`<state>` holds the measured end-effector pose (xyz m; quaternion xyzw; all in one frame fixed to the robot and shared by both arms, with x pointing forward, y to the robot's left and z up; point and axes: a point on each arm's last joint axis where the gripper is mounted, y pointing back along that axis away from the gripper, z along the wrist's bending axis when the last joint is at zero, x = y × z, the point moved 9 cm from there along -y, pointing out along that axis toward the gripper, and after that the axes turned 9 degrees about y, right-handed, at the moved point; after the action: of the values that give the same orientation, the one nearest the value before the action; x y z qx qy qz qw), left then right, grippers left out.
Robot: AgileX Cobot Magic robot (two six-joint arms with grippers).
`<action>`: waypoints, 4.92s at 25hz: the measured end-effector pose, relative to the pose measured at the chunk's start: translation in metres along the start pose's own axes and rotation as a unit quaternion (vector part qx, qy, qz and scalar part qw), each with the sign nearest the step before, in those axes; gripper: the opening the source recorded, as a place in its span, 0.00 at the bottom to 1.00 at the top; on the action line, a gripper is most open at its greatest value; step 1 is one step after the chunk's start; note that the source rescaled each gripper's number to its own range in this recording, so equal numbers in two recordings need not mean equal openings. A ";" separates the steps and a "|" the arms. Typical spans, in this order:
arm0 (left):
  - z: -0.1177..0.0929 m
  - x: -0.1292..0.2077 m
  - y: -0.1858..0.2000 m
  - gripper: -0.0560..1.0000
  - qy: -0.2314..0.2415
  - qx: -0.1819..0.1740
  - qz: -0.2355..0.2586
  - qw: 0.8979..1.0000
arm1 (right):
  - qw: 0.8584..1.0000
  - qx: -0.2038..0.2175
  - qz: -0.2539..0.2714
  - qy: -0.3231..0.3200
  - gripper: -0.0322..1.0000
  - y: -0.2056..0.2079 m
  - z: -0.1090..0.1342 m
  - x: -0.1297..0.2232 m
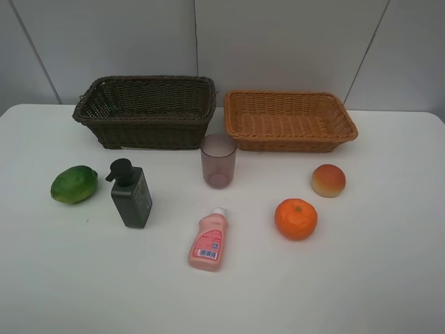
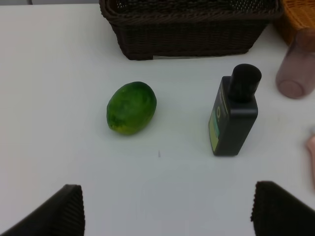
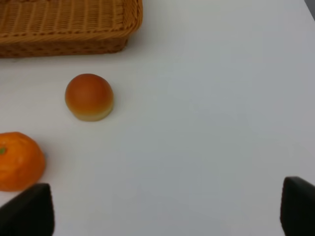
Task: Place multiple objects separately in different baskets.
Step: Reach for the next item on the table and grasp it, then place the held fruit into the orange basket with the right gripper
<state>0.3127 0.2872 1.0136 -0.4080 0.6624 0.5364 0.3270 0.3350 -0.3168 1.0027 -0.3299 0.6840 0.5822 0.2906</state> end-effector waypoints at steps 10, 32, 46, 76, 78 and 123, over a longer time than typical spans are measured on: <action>0.000 0.000 0.000 0.90 0.000 0.000 0.000 1.000 | 0.997 -0.023 0.077 0.000 1.00 -0.027 0.001 -0.050; 0.000 0.000 0.000 0.90 0.000 0.000 0.000 1.000 | 0.964 -0.100 0.242 0.031 1.00 -0.159 0.041 -0.087; 0.000 0.000 0.000 0.90 0.000 0.000 0.000 1.000 | 0.943 -0.120 0.304 0.057 1.00 -0.229 0.071 -0.076; 0.000 0.000 0.000 0.90 0.000 0.000 0.000 1.000 | 0.916 -0.140 0.364 0.098 1.00 -0.316 0.111 -0.026; 0.000 0.000 0.000 0.90 0.000 0.000 0.000 1.000 | 0.916 -0.140 0.363 0.098 1.00 -0.321 0.112 -0.023; 0.000 0.000 0.000 0.90 0.000 0.000 0.000 1.000 | 0.909 -0.138 0.379 0.108 0.03 -0.325 0.111 -0.015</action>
<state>0.3127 0.2872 1.0136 -0.4080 0.6624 0.5364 0.3270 0.6025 -0.2391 0.8003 -0.1430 0.6976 0.6980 -0.0759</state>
